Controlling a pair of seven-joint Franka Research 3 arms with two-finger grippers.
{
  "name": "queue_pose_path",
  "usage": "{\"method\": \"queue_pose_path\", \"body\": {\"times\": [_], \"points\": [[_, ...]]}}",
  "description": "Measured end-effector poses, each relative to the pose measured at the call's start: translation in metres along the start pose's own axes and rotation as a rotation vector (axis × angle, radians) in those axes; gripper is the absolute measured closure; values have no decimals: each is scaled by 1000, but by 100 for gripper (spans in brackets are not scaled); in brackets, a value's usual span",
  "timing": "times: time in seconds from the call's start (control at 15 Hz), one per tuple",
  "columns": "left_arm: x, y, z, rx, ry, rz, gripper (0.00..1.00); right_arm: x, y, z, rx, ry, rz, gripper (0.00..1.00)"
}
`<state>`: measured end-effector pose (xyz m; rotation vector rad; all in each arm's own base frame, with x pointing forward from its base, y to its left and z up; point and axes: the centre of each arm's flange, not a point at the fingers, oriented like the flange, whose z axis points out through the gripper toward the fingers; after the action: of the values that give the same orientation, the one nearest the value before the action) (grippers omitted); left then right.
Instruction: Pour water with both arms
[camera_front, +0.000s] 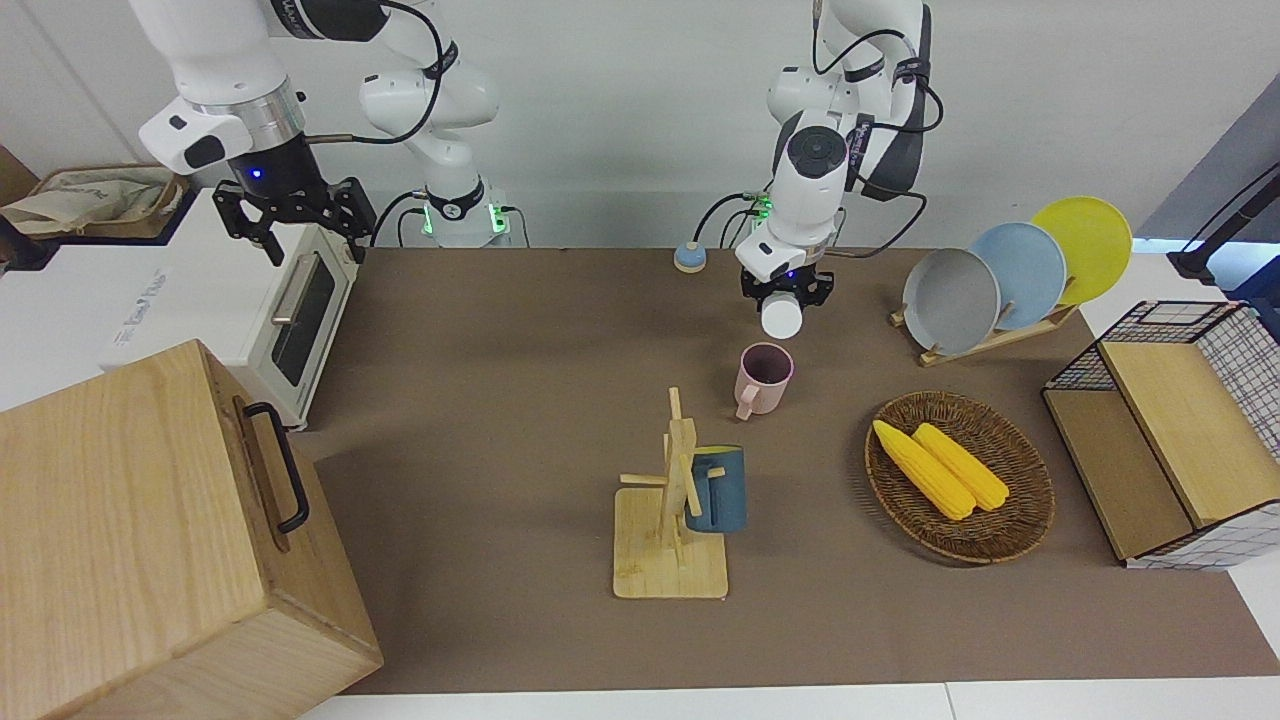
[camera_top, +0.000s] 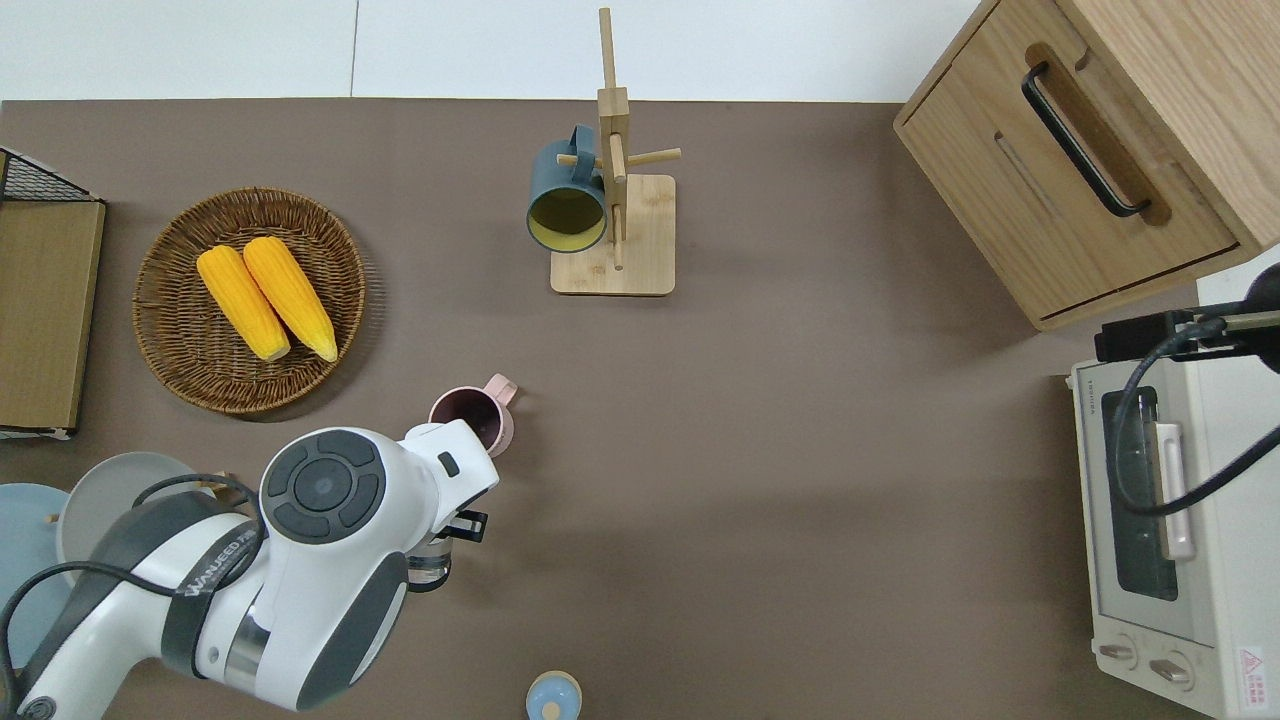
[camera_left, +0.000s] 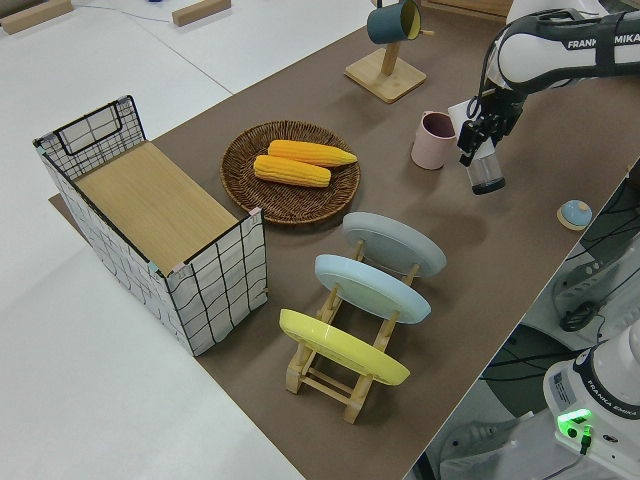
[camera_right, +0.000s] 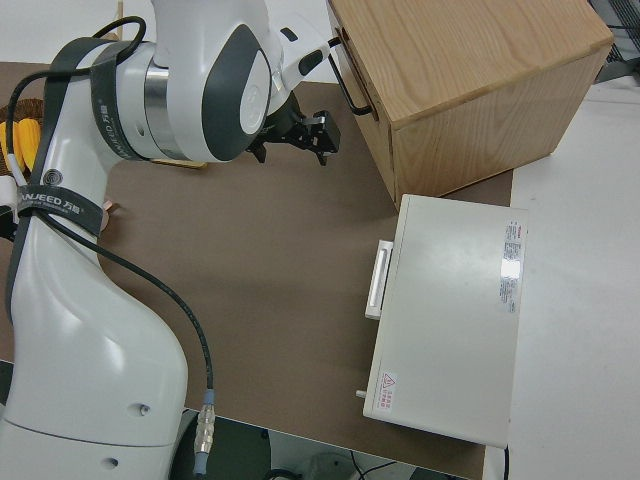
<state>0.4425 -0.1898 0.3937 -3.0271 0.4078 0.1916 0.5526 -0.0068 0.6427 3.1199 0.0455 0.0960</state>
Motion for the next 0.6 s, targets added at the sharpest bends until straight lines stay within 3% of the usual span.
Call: {"method": "queue_pose_path", "body": {"times": [0.6], "points": [[26,4,0,21,-105,30,35,-1,-5,-3,1,6,-8,0]]}}
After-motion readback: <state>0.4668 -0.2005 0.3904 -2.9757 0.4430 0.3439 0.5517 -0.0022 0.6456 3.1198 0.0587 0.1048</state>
